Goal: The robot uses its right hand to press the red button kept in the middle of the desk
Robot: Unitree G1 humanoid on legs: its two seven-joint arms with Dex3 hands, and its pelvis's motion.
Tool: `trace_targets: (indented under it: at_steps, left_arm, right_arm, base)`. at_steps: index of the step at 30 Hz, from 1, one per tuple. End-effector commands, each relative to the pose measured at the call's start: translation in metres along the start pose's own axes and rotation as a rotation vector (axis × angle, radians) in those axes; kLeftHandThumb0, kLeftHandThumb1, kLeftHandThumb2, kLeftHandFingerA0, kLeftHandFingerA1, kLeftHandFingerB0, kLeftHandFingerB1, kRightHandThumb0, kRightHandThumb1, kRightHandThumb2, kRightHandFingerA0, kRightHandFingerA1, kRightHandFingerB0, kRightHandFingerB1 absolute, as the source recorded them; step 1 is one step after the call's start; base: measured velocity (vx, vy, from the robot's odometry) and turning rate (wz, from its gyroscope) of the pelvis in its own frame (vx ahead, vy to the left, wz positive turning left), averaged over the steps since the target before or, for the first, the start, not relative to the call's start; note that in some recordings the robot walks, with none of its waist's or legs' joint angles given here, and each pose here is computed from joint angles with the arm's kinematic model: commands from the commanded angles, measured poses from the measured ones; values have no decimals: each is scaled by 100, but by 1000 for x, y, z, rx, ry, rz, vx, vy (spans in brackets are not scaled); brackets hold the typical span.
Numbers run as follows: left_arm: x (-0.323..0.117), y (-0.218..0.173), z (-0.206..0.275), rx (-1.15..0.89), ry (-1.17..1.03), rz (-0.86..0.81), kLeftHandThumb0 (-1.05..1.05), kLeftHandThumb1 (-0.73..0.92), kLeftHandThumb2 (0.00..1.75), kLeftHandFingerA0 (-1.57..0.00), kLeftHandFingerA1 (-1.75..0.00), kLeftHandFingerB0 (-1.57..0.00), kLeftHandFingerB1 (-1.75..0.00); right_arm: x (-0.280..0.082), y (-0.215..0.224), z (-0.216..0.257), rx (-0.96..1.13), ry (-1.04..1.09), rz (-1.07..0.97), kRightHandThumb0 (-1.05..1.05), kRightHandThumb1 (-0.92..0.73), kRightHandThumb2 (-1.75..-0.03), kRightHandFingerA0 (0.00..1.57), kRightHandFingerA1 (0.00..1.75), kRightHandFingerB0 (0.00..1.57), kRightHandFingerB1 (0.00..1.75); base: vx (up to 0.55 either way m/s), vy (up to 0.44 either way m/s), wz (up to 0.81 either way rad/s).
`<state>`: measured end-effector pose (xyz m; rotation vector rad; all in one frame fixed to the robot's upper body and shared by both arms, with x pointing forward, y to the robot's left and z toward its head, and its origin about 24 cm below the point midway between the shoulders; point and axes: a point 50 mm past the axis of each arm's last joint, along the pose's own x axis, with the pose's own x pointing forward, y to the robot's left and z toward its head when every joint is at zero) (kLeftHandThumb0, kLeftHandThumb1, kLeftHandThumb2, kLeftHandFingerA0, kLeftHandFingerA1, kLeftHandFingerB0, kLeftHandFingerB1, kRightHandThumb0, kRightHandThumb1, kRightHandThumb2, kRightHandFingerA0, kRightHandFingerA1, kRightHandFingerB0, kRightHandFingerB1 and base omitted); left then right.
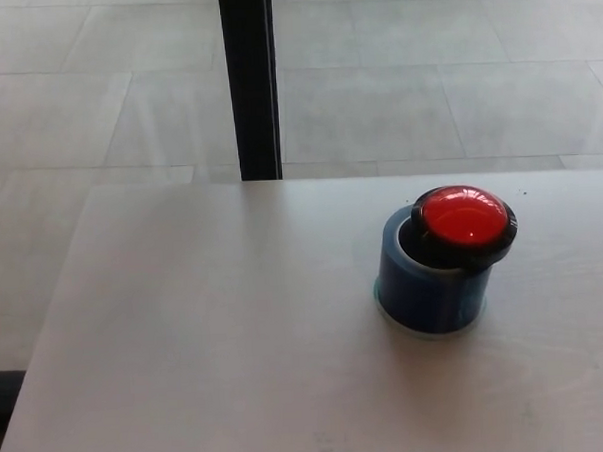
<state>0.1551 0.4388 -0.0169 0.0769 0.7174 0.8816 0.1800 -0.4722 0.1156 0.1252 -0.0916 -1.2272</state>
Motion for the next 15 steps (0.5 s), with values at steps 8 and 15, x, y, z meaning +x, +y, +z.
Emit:
trace_targets:
  at_steps: [8,15]
  left_arm:
    - [0,2,1,-3,-6,6,-63,92,121,-37,-90,-17,-73]
    - [0,3,1,12,-4,15,-63,92,121,-42,-94,-21,-76]
  right_arm:
    - [-47,-37,-85,47,210,-136,-86,-73,-62,102,125,72,81]
    - [-58,-31,-94,29,259,-106,-81,-72,-63,105,121,71,75]
  base:
    - [0,0,0]
    - [0,0,0]
